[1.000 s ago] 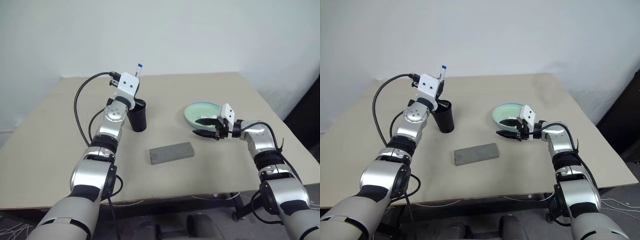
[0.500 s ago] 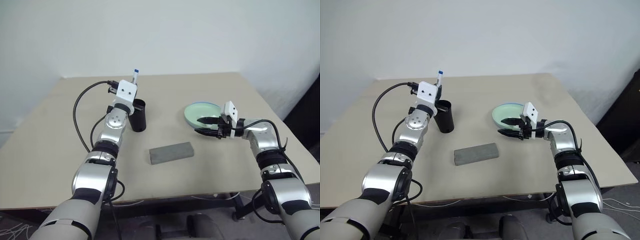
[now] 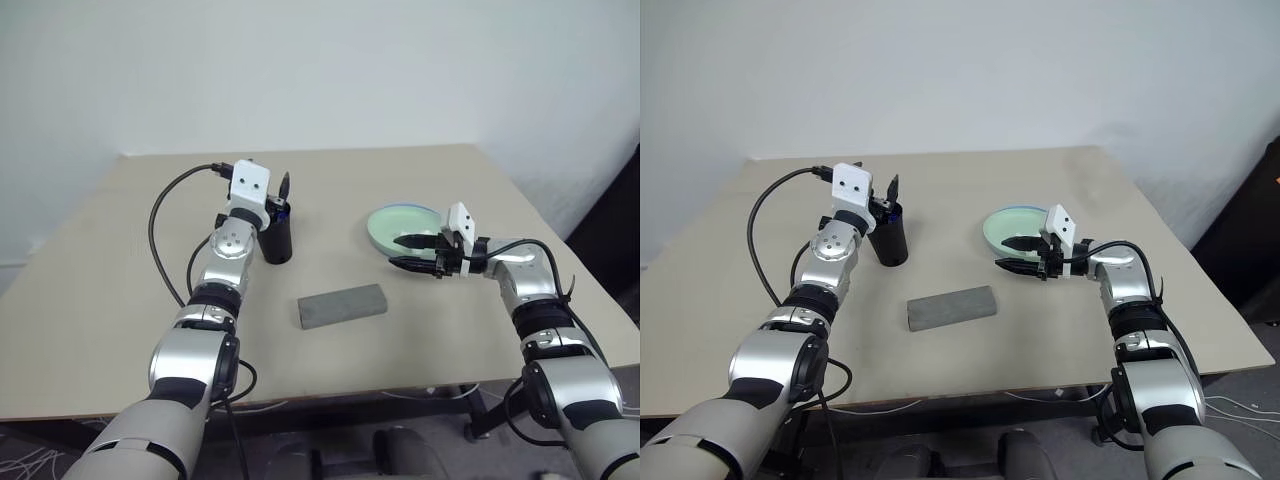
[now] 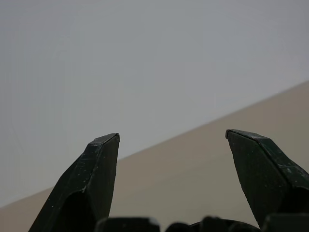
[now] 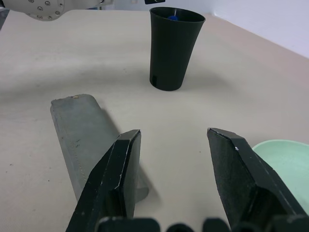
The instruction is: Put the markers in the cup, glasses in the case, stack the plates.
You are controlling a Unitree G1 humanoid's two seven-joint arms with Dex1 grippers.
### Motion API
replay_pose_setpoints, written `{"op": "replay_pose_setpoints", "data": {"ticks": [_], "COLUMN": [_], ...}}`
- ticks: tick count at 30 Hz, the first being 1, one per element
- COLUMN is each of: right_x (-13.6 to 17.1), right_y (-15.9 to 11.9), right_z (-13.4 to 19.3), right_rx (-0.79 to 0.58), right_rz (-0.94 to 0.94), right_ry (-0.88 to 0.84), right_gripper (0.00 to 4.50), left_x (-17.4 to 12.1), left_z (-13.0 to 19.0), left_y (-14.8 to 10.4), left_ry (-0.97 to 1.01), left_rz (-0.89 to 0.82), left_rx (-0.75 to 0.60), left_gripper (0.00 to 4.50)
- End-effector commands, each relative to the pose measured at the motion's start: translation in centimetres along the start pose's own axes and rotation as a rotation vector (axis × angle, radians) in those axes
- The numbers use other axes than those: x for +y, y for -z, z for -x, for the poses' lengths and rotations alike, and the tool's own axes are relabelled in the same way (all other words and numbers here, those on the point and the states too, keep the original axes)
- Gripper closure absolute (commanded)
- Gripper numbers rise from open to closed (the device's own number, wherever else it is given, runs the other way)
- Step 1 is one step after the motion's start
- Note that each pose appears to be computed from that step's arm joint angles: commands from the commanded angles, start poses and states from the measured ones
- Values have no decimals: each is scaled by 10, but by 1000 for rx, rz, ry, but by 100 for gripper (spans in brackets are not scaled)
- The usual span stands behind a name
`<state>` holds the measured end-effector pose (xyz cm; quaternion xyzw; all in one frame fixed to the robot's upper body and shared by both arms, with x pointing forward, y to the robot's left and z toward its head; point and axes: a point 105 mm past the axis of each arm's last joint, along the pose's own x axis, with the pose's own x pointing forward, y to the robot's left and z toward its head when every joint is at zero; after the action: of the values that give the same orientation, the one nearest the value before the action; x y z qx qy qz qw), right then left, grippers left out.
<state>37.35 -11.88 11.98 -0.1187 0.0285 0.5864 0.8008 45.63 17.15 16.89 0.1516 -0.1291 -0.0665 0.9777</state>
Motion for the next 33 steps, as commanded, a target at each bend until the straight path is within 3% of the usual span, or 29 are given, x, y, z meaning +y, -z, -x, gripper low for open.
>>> {"op": "replay_pose_setpoints", "data": {"ticks": [1, 9, 16, 20, 25, 33], "right_x": [-7, -9, -17, -20, -21, -23], "right_y": [-25, -28, -30, -26, 1, 24], "right_z": [-1, 0, 15, 30, 55, 92], "right_rx": [-54, -73, -99, -91, 2, 60], "right_rz": [73, 80, 70, 56, 18, -45], "right_ry": [10, 34, 103, 139, 193, 306], "right_gripper": [213, 213, 213, 213, 213, 213], "left_x": [4, 22, 35, 25, 1, -28], "left_z": [-7, 3, 64, 88, 111, 111], "left_y": [-25, -50, -40, -34, -13, 7], "left_ry": [-9, 91, 390, 472, 535, 507], "left_rz": [12, 117, 115, 124, 105, 130], "left_rx": [-90, -198, -118, -52, 31, 56], "left_gripper": [73, 73, 73, 73, 73, 73]}}
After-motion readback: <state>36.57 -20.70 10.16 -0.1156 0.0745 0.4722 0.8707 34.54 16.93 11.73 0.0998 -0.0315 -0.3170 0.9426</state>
